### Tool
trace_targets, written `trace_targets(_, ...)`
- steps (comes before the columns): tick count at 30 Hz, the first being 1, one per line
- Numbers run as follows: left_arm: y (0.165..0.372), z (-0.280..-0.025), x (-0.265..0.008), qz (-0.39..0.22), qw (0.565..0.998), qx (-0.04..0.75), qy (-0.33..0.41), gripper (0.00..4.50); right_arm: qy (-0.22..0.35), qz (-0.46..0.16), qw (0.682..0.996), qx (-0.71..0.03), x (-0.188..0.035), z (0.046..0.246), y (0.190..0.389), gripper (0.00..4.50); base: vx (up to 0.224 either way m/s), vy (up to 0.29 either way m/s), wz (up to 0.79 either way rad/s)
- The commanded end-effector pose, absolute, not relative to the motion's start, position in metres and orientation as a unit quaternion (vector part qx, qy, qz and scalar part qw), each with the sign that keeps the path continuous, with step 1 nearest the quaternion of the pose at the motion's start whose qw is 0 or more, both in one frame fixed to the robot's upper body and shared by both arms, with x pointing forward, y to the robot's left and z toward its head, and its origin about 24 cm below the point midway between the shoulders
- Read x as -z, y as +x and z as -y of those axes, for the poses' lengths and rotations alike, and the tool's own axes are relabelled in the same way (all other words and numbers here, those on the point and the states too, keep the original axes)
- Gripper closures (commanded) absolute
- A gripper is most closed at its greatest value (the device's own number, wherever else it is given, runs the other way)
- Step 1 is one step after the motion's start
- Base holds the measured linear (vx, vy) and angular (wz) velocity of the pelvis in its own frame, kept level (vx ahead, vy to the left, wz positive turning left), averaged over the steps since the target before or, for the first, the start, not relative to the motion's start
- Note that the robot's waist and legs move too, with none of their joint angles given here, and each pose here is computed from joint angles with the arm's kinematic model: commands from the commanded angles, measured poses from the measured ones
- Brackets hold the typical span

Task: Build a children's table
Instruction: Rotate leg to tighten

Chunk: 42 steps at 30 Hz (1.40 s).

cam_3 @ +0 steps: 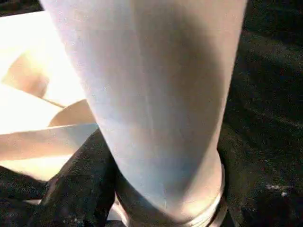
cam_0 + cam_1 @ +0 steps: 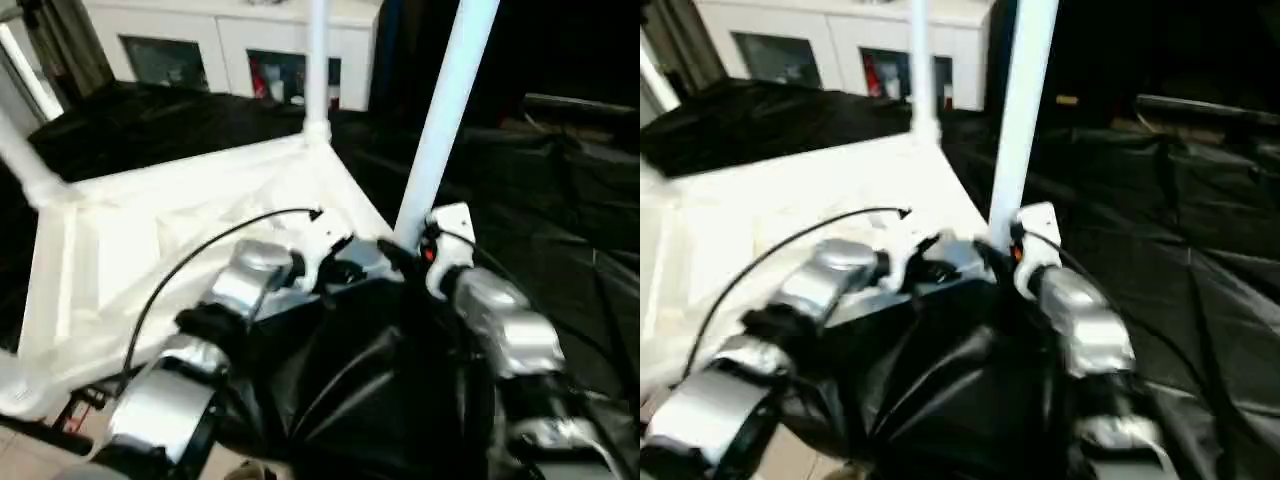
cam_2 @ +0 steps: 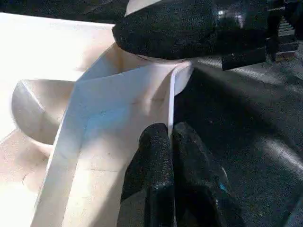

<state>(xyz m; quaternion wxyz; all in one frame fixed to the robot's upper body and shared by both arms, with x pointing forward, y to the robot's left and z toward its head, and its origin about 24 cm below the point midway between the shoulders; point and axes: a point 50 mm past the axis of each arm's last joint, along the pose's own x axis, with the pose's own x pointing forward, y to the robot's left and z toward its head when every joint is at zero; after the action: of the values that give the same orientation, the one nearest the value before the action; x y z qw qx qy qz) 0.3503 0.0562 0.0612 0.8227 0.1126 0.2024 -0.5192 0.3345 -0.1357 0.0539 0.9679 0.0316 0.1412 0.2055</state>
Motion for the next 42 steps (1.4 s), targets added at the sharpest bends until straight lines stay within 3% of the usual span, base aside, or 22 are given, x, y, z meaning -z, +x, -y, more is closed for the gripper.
trace_targets(1, 0.352, -0.022, -0.087, -0.137, 0.825, 0.539, 0.097, 4.5, 0.08, -0.174, 0.929, -0.317, -0.04, 0.078, 0.321, 1.15, 0.0, 0.0, 0.0)
trace_targets(3, 0.351, -0.023, -0.085, -0.137, 0.819, 0.548, 0.102, 4.5, 0.095, -0.173, 0.925, -0.325, -0.042, 0.078, 0.321, 0.94, 0.0, 0.0, 0.0)
trace_targets(5, 0.349, -0.028, -0.082, -0.141, 0.806, 0.565, 0.105, 4.5, 0.06, -0.162, 0.921, -0.35, -0.045, 0.083, 0.32, 0.69, 0.0, 0.0, 0.0)
trace_targets(7, 0.348, -0.03, -0.081, -0.145, 0.801, 0.571, 0.107, 4.5, 0.047, -0.158, 0.916, -0.366, -0.046, 0.086, 0.318, 0.64, 0.0, 0.0, 0.0)
trace_targets(9, 0.344, -0.037, -0.079, -0.149, 0.784, 0.593, 0.111, 4.5, 0.024, -0.151, 0.891, -0.427, -0.052, 0.094, 0.311, 0.64, 0.0, 0.0, 0.0)
trace_targets(12, 0.343, -0.039, -0.079, -0.148, 0.777, 0.601, 0.113, 4.5, 0.014, -0.15, 0.883, -0.445, -0.053, 0.096, 0.309, 0.64, 0.0, 0.0, 0.0)
trace_targets(14, 0.337, -0.051, -0.076, -0.156, 0.749, 0.633, 0.119, 4.5, -0.025, -0.161, 0.842, -0.515, -0.057, 0.114, 0.297, 0.64, 0.0, 0.0, 0.0)
trace_targets(22, 0.325, -0.065, -0.075, -0.162, 0.7, 0.685, 0.119, 4.5, -0.046, -0.175, 0.801, -0.571, -0.063, 0.131, 0.287, 0.64, 0.0, 0.0, 0.0)
trace_targets(23, 0.323, -0.067, -0.075, -0.163, 0.69, 0.695, 0.118, 4.5, -0.048, -0.178, 0.794, -0.579, -0.063, 0.132, 0.285, 0.88, 0.0, 0.0, 0.0)
trace_targets(29, 0.317, -0.072, -0.073, -0.172, 0.674, 0.708, 0.119, 4.5, -0.047, -0.188, 0.773, -0.604, -0.062, 0.128, 0.279, 1.32, 0.0, 0.0, 0.0)
trace_targets(33, 0.318, -0.071, -0.073, -0.171, 0.679, 0.704, 0.12, 4.5, -0.042, -0.189, 0.77, -0.609, -0.06, 0.123, 0.276, 1.69, 0.0, 0.0, 0.0)
trace_targets(37, 0.321, -0.068, -0.073, -0.17, 0.696, 0.687, 0.123, 4.5, -0.031, -0.188, 0.788, -0.586, -0.055, 0.119, 0.278, 1.83, 0.0, 0.0, 0.0)
trace_targets(39, 0.324, -0.066, -0.074, -0.169, 0.708, 0.675, 0.122, 4.5, -0.025, -0.188, 0.805, -0.563, -0.053, 0.118, 0.282, 1.84, 0.0, 0.0, 0.0)
trace_targets(40, 0.332, -0.06, -0.075, -0.168, 0.737, 0.644, 0.12, 4.5, -0.009, -0.192, 0.847, -0.495, -0.046, 0.115, 0.293, 1.85, 0.0, 0.0, 0.0)
trace_targets(42, 0.336, -0.055, -0.076, -0.167, 0.755, 0.623, 0.118, 4.5, 0.002, -0.195, 0.871, -0.452, -0.042, 0.113, 0.298, 1.85, 0.0, 0.0, 0.0)
